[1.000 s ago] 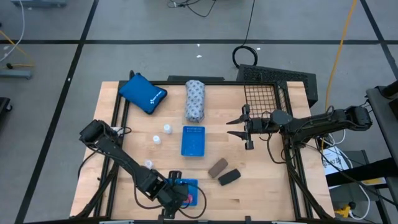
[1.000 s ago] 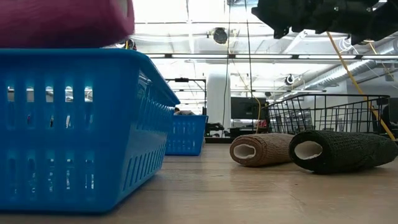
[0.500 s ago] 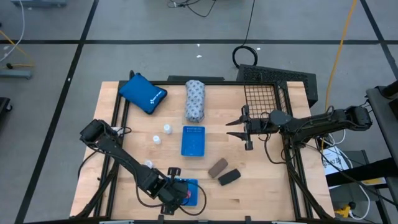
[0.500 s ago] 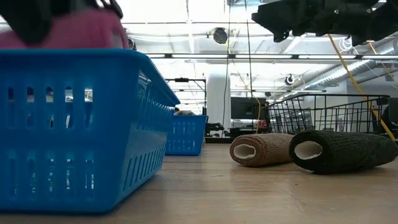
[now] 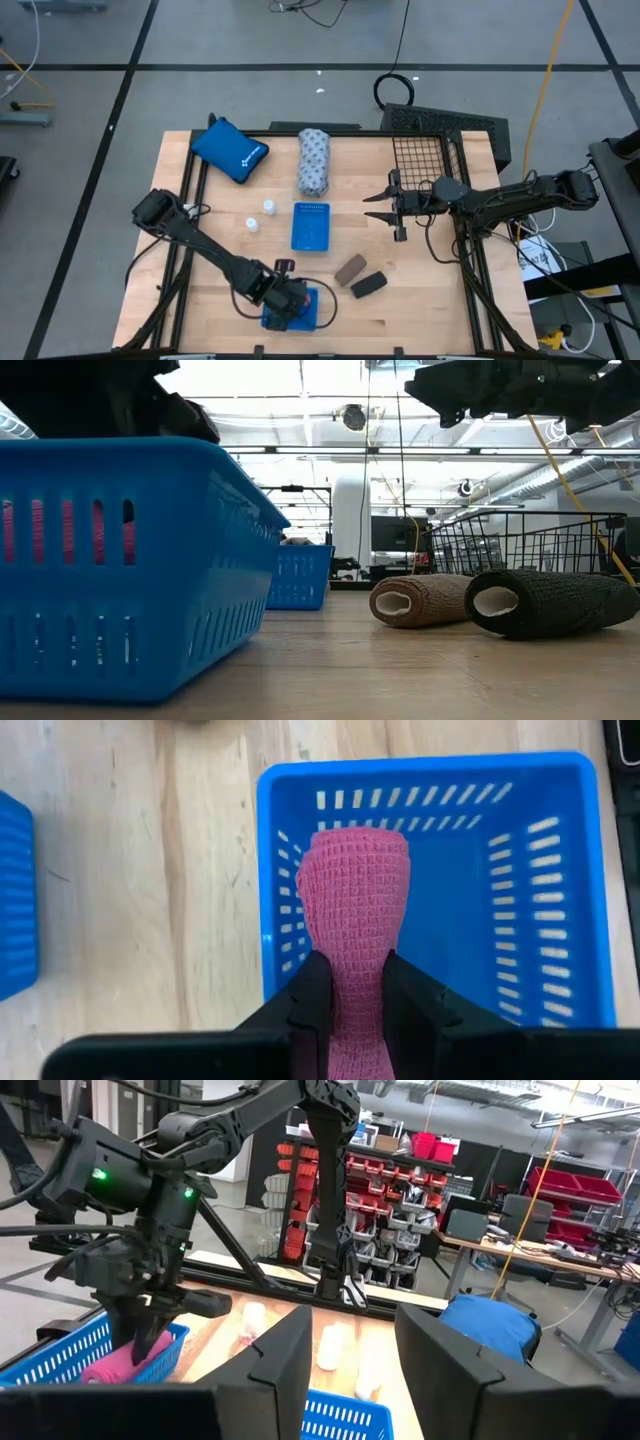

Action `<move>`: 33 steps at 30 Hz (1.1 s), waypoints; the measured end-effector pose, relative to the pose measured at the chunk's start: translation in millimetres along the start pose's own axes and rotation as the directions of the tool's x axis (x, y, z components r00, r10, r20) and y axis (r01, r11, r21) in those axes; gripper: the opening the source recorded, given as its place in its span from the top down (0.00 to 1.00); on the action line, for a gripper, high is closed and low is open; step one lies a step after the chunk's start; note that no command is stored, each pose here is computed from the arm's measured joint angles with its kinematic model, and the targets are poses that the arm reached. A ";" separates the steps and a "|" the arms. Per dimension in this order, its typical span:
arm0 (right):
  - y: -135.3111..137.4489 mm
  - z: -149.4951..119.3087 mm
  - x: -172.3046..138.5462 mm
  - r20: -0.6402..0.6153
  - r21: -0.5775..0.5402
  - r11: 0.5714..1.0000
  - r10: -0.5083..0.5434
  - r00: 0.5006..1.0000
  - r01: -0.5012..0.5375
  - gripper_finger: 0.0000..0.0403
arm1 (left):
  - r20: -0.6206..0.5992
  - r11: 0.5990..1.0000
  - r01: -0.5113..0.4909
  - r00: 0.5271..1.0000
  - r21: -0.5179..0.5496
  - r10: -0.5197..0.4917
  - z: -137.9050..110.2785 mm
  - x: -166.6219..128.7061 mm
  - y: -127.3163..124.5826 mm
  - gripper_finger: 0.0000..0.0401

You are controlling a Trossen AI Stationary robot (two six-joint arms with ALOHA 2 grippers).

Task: Pick & place medical supplies in basket/bin
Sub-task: Put the pink bandage into the bottom blue basket, then put the black bandage into the bottom blue basket

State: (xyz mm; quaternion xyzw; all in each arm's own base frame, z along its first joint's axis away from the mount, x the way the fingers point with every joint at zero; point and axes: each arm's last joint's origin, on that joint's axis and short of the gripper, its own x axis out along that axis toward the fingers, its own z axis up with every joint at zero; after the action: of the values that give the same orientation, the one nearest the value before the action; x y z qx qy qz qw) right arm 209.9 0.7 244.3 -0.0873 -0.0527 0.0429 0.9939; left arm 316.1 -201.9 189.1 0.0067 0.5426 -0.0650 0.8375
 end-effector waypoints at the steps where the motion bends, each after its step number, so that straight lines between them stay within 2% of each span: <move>1: -0.1 0.0 0.0 0.000 0.000 1.000 0.000 1.000 0.000 0.67 | 0.001 1.000 0.003 1.000 -0.004 -0.003 0.7 0.2 0.8 0.84; 7: 0.0 -0.1 0.0 -0.001 0.000 1.000 0.000 1.000 0.000 0.68 | 0.014 0.999 0.005 1.000 -0.054 -0.004 4.3 1.0 5.5 0.82; 17: 0.0 -0.1 0.0 -0.001 0.001 1.000 0.000 1.000 0.000 0.65 | 0.020 0.997 -0.022 1.000 -0.074 0.024 7.2 1.9 13.0 0.63; 23: 0.1 -1.0 0.0 -0.010 0.002 1.000 0.001 1.000 -0.001 0.66 | 0.023 0.997 -0.031 0.999 -0.076 0.033 7.7 1.9 14.1 0.55; 29: 0.1 -0.9 0.0 -0.009 0.013 1.000 0.001 1.000 -0.001 0.65 | 0.023 0.995 -0.031 0.999 -0.092 0.033 7.6 2.0 14.1 0.51; 33: 0.1 -0.9 0.0 -0.009 0.013 1.000 0.002 1.000 -0.001 0.65 | 0.023 0.995 -0.031 0.999 -0.093 0.034 7.6 1.9 14.1 0.53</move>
State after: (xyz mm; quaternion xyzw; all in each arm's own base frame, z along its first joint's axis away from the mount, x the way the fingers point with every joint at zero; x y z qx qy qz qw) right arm 210.0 0.7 243.4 -0.0812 -0.0477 0.0435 0.9946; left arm 325.4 -188.7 189.6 -0.0242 0.5344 -0.0262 0.8445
